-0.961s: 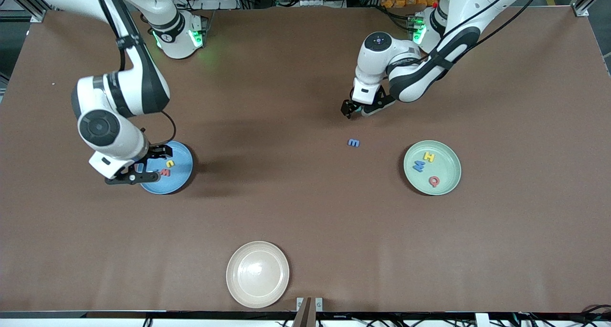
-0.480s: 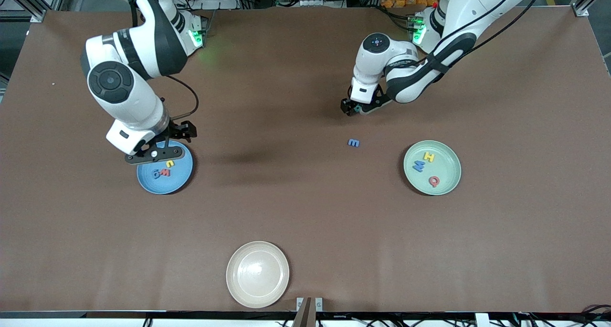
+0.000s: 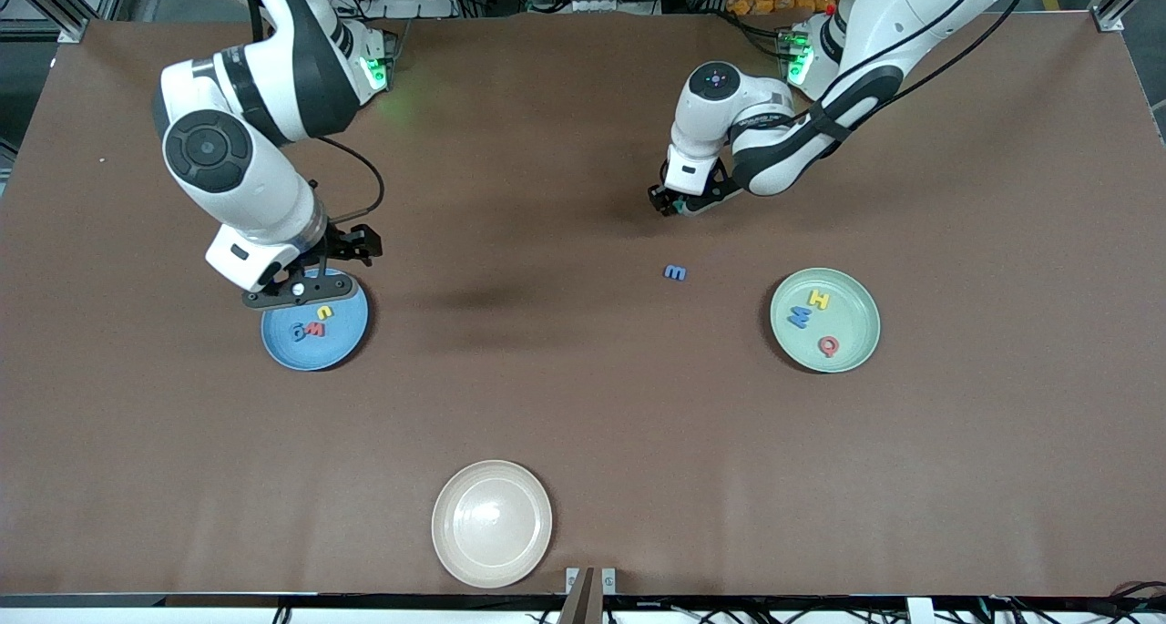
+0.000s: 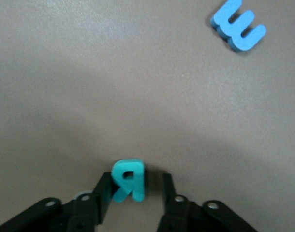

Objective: Sort upper and lower case letters into plates
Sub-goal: 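Place the teal R in the green plate while the right gripper reaches the m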

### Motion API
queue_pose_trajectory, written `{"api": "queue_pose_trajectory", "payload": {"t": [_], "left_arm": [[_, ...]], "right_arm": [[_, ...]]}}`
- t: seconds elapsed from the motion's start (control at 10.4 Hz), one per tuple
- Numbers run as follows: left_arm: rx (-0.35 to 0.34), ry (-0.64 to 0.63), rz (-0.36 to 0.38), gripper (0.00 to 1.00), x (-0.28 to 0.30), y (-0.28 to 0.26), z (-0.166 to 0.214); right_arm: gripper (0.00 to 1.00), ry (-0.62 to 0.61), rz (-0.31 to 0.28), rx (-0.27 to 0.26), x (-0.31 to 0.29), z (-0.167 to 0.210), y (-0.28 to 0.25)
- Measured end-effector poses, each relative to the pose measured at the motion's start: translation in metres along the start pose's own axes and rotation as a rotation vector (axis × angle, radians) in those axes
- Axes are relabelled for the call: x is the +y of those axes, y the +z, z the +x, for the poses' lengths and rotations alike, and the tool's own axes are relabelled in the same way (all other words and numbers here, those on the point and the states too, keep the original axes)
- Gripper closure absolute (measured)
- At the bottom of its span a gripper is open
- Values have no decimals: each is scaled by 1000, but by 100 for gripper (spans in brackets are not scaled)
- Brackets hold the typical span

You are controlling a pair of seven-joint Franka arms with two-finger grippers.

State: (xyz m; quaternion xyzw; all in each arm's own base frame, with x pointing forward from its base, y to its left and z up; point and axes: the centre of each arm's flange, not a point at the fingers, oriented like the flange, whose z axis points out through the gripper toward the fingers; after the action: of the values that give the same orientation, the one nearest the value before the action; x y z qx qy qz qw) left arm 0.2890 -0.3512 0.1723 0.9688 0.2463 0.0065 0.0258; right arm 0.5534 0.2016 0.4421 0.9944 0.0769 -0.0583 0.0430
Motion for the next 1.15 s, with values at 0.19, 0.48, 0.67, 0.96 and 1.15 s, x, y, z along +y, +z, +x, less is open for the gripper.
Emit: {"api": "queue_pose_trajectory", "payload": {"t": [0.19, 0.48, 0.67, 0.96, 1.15], "left_arm": [[4, -8, 0, 68, 0, -1, -1], [8, -40, -3, 71, 1, -2, 8], [16, -88, -9, 71, -2, -3, 33], [31, -144, -27, 71, -10, -12, 74], [38, -157, -60, 71, -14, -28, 101]], "right_arm": [[0, 76, 46, 3, -35, -4, -4], [0, 200, 87, 59, -123, -7, -1], [0, 263, 113, 79, -160, -8, 14], [0, 360, 158, 103, -211, -8, 41], [0, 441, 151, 122, -270, -12, 60]]}}
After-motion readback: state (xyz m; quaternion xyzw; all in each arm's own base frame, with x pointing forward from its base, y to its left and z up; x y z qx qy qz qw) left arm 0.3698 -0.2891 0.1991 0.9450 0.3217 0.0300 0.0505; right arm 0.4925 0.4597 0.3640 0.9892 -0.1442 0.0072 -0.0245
